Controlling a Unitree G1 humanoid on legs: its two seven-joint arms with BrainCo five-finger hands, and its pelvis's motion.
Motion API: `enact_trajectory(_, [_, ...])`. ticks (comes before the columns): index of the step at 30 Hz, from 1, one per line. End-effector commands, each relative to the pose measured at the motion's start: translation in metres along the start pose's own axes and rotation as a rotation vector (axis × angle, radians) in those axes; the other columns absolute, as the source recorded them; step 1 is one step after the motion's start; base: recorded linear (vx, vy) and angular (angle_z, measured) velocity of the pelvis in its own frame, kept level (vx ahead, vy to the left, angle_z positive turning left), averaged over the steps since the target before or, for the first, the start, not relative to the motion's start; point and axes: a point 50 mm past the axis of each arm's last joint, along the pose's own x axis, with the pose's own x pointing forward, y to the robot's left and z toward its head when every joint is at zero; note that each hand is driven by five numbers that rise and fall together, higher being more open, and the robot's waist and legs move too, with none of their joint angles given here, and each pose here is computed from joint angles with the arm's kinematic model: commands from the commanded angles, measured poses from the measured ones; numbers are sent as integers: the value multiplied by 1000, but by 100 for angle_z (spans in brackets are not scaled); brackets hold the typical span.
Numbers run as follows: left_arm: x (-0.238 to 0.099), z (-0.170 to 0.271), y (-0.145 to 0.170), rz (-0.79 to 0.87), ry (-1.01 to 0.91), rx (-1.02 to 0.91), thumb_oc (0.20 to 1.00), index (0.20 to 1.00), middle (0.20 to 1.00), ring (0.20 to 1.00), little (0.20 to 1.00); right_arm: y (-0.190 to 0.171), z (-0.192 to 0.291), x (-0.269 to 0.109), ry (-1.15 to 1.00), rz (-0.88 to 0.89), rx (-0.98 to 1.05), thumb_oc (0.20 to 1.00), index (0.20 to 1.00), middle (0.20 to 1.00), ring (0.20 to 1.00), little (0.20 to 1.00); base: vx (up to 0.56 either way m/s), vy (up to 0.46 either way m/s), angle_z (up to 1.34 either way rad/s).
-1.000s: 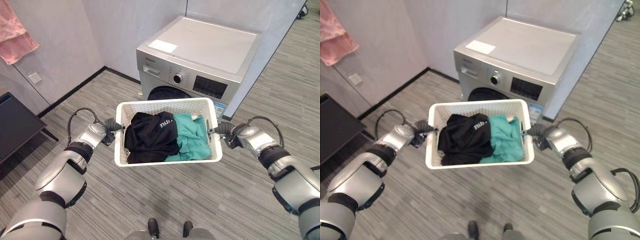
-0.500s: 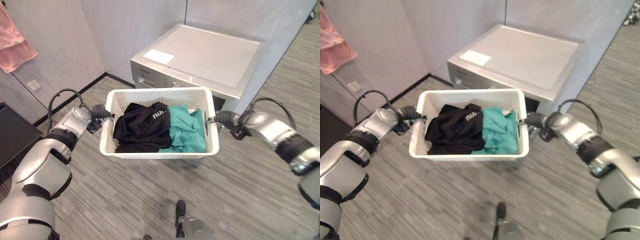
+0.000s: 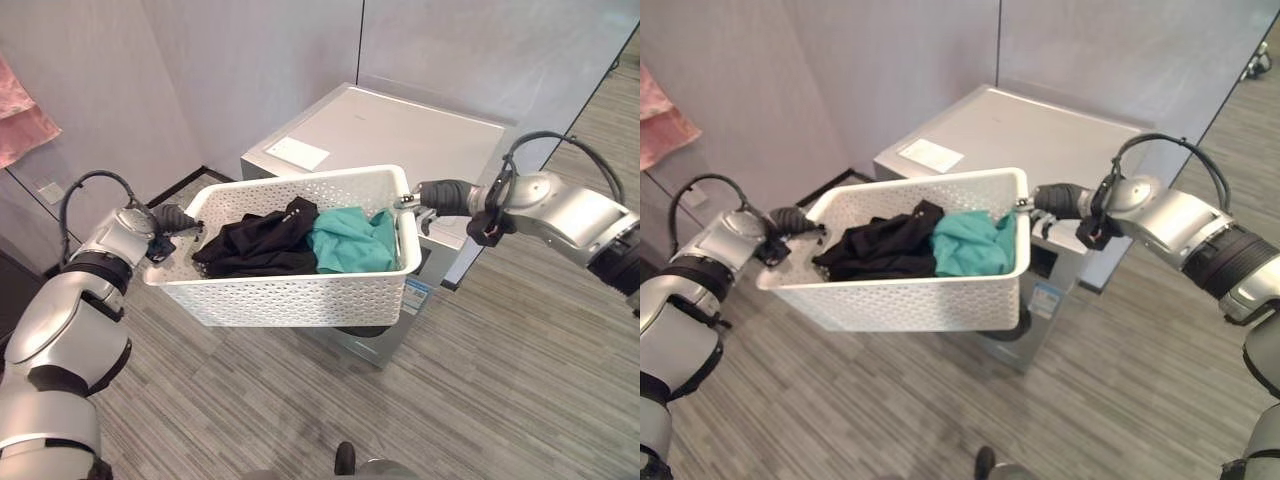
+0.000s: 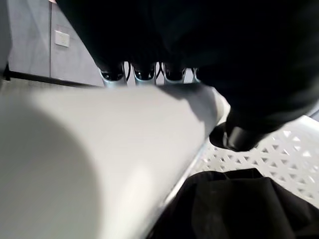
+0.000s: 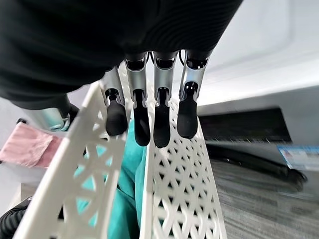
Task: Grab the laundry basket,head to the washer,open it,put in the laundry and shut it.
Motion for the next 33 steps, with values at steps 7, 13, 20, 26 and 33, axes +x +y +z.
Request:
enact_trajectory(7, [-14,6,35,111,-18,132,200,200,200,200,200,-25,48,-14,-222,-110,-37,200,200,200,200,200,222,80,-32])
enact_trajectory(13, [-15,15,34,95,-40,157,200,200,200,200,200,-22,51,-1,-210,-89,4,200,200,200,200,200,179,173,-52])
enact_trajectory(20, [-21,-4,48,135,20,125,200,200,200,200,200,-13,75,14,-280,-51,11,200,200,200,200,200,88,65,-19])
enact_trajectory(26, [-29,-14,62,189,33,20,200,200,200,200,200,-6,67,11,-296,-34,21,200,200,200,200,200,51,-21,-4])
enact_trajectory(33, [-31,-24,66,210,61,-21,200,200,200,200,200,-10,56,10,-292,-82,64,1000,1000,1000,1000,1000,21,-23,7])
